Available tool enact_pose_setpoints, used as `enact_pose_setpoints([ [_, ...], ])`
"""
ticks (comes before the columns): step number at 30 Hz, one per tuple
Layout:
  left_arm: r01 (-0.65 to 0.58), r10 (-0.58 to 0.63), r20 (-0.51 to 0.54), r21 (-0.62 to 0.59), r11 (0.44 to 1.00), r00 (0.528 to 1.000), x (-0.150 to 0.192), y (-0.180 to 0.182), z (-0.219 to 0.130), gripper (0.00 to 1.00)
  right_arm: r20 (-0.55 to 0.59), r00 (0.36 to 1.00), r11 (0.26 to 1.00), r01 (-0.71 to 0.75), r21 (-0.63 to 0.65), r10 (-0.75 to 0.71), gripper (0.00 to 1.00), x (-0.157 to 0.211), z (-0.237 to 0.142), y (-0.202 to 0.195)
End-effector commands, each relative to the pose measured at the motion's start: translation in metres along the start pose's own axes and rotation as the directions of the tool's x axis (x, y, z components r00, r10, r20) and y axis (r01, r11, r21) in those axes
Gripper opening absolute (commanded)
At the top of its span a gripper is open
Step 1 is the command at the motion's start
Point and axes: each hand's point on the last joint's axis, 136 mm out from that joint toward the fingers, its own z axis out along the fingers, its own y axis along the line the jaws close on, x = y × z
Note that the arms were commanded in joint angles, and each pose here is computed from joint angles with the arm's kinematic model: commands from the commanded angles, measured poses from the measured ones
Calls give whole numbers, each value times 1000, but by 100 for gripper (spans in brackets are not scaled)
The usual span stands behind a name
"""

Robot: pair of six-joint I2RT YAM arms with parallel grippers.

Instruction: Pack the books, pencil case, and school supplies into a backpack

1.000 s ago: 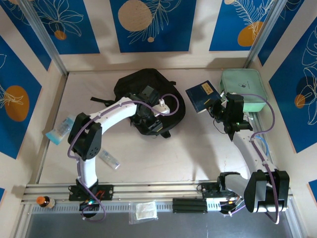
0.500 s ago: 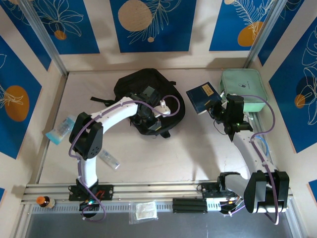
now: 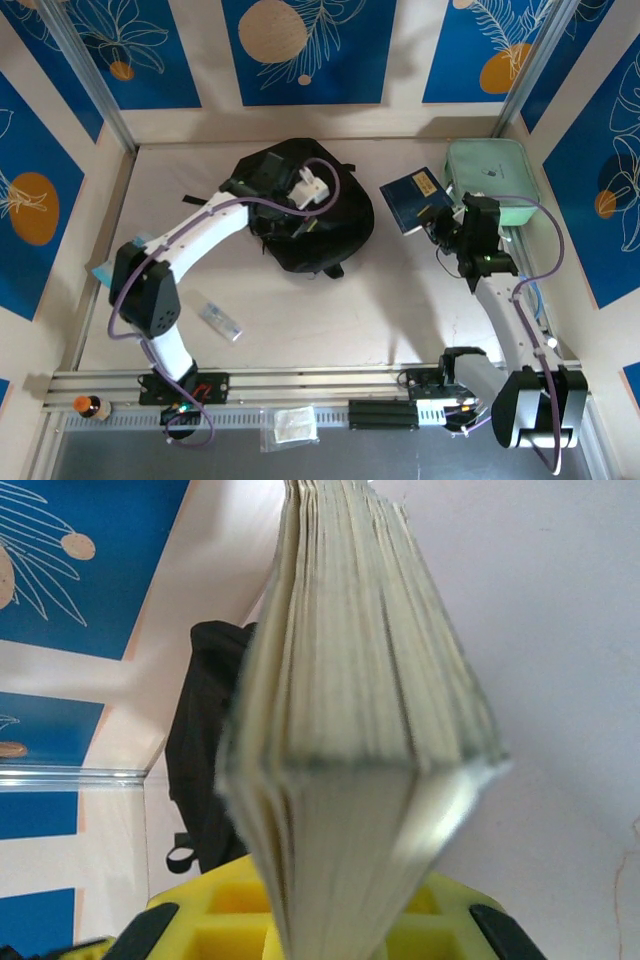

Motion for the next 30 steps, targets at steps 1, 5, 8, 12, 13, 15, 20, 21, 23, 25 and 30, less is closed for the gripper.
enact_pose_setpoints([
  [1, 119, -105, 199, -62, 991, 974, -32, 23, -27, 0, -20, 999, 999, 28, -25, -29, 4, 7, -12, 5],
  [5, 163, -129, 316, -84, 983, 940, -50, 32, -46, 0, -91, 996, 1000, 8, -26, -10, 4, 26, -17, 4],
  [8, 178, -136, 369, -82, 981, 920, -60, 32, -55, 0, -145, 989, 999, 3, -33, -7, 4, 42, -20, 7],
  [12, 182, -140, 423, -60, 981, 895, -71, 29, -62, 0, -239, 971, 998, -22, -63, 6, 5, 66, -18, 17],
  [13, 176, -137, 433, -50, 983, 891, -73, 27, -64, 0, -268, 963, 997, -32, -71, 12, 5, 74, -15, 21],
  [15, 167, -136, 450, -31, 985, 883, -77, 24, -67, 0, -315, 949, 997, -51, -66, 28, 5, 86, -9, 26],
  [20, 149, -119, 486, -24, 989, 866, -82, 19, -78, 0, -410, 909, 992, -115, -60, 80, 4, 111, 8, 39],
  [21, 146, -118, 487, -20, 989, 866, -81, 18, -78, 0, -426, 899, 990, -131, -50, 97, 3, 115, 11, 40],
  [23, 138, -117, 485, -8, 990, 867, -80, 15, -78, 0, -463, 880, 985, -158, -68, 109, 3, 121, 18, 49],
  [25, 132, -117, 485, 2, 991, 867, -79, 13, -79, 0, -478, 873, 980, -168, -106, 98, 3, 124, 24, 61],
  [30, 118, -111, 491, 18, 993, 864, -79, 8, -82, 0, -486, 872, 970, -159, -185, 51, 3, 125, 38, 90],
])
